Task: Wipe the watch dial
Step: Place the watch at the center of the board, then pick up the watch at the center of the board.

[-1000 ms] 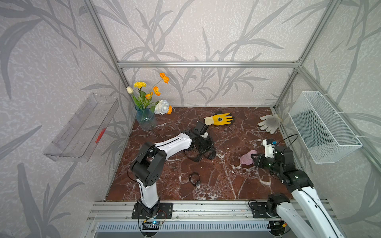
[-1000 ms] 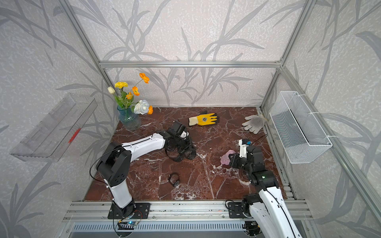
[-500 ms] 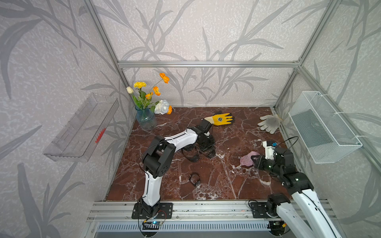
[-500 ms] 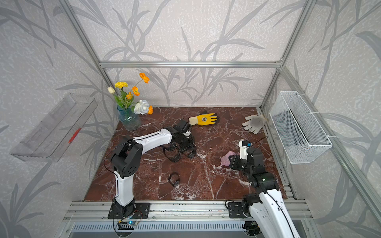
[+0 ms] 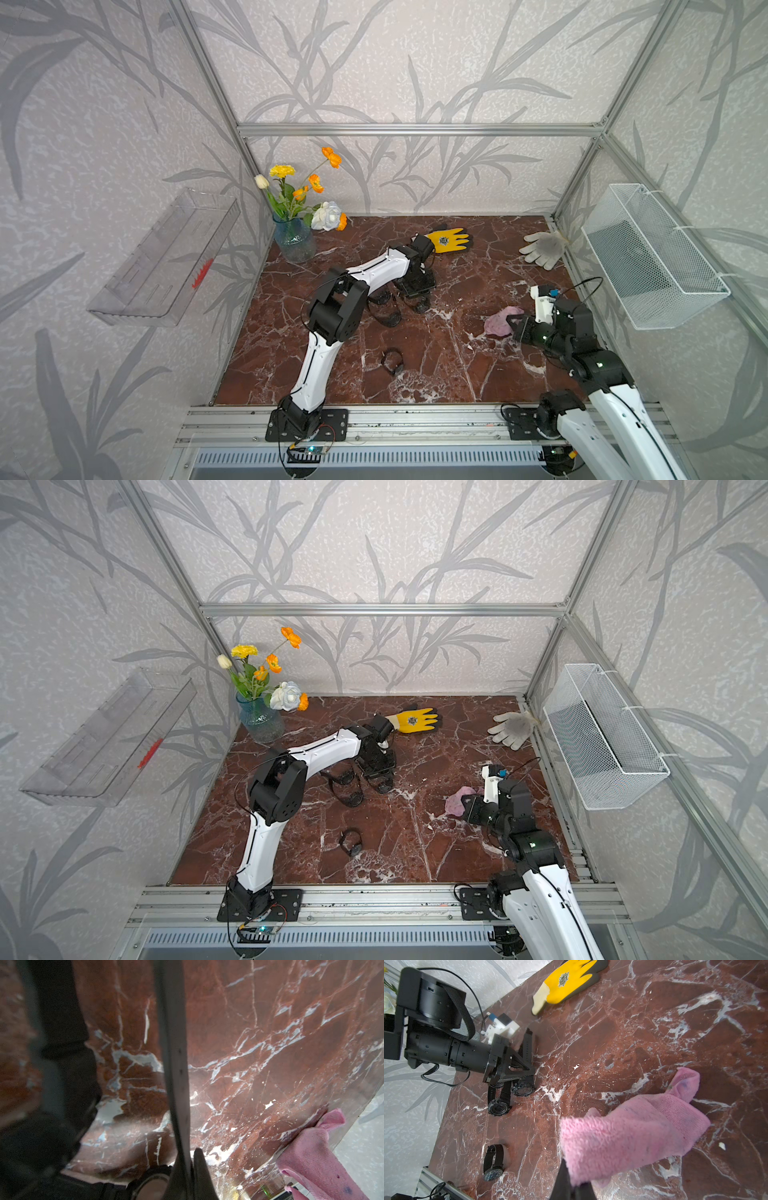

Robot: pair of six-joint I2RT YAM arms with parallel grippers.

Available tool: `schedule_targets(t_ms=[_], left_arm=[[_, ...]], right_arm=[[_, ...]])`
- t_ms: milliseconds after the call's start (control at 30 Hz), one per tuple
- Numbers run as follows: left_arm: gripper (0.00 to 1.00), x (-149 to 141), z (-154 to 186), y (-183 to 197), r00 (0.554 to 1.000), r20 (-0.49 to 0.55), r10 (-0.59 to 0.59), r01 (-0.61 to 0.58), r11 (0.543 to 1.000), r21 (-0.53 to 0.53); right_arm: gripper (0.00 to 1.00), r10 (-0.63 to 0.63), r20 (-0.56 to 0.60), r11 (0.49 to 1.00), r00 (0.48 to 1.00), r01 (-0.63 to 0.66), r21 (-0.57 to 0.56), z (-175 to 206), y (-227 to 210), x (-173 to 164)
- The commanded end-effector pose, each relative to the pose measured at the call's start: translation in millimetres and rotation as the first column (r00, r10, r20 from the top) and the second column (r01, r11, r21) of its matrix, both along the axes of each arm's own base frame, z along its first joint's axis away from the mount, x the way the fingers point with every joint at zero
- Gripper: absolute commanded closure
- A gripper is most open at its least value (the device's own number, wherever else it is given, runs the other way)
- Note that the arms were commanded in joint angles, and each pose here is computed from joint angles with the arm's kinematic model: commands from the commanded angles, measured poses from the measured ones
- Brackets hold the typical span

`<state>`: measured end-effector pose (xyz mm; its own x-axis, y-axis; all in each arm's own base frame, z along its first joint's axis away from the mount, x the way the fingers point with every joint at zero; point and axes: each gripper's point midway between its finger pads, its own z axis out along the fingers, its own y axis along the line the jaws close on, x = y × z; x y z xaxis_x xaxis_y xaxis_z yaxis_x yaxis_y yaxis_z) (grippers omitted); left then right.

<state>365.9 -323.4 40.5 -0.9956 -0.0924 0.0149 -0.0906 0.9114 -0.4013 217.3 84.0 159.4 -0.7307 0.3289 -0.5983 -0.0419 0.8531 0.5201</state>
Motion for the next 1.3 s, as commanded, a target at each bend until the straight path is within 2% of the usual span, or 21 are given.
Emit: schedule_targets(t_ms=[0,167,267,500,767,867,1000,1167,1267], left_arm=[[0.94,2.9,-3.4,16.7,1.000,-0.001,-0.017,0.017,0.997,0.080],[0.75,9.5,4.2,20.7,1.000,0.028,-0.006,0.003,0.996,0.088],[0.67,11.6,10.9,18.7,0.999,0.042,-0.005,0.001,0.997,0.077],[0.59,16.0,36.8,15.5,0.995,0.095,0.006,-0.010,0.999,0.038],[0.53,7.4,89.5,18.3,0.978,0.207,-0.008,0.006,1.000,0.011],[0.52,-9.1,109.1,23.6,0.966,0.259,-0.005,0.003,1.000,0.007],[0.49,-50.1,118.8,41.8,0.958,0.287,0.016,-0.026,0.999,0.032],[0.47,-114.1,104.2,70.8,0.973,0.230,0.031,-0.047,0.997,0.066],[0.47,-148.7,84.4,90.8,0.984,0.170,0.058,-0.076,0.992,0.104]], right_arm=[[1.00,0.009,0.005,1.000,1.000,-0.009,0.007,-0.2,1.3,-1.6],[1.00,0.007,0.007,1.000,1.000,-0.007,0.004,0.3,0.6,-2.4],[1.00,0.008,0.005,1.000,1.000,-0.008,0.005,0.5,0.9,-2.0],[1.00,0.013,0.006,1.000,1.000,-0.013,-0.004,3.1,0.6,-1.1],[1.00,0.020,-0.004,1.000,1.000,-0.020,-0.012,1.6,1.2,0.9],[1.00,0.027,0.000,1.000,1.000,-0.027,-0.017,3.5,1.7,2.4],[1.00,0.043,-0.008,0.999,0.999,-0.043,-0.028,1.4,2.8,4.4],[1.00,0.052,-0.018,0.998,0.999,-0.052,-0.028,-6.1,4.4,6.8],[1.00,0.054,-0.016,0.998,0.998,-0.054,-0.016,-8.5,6.1,7.9]])
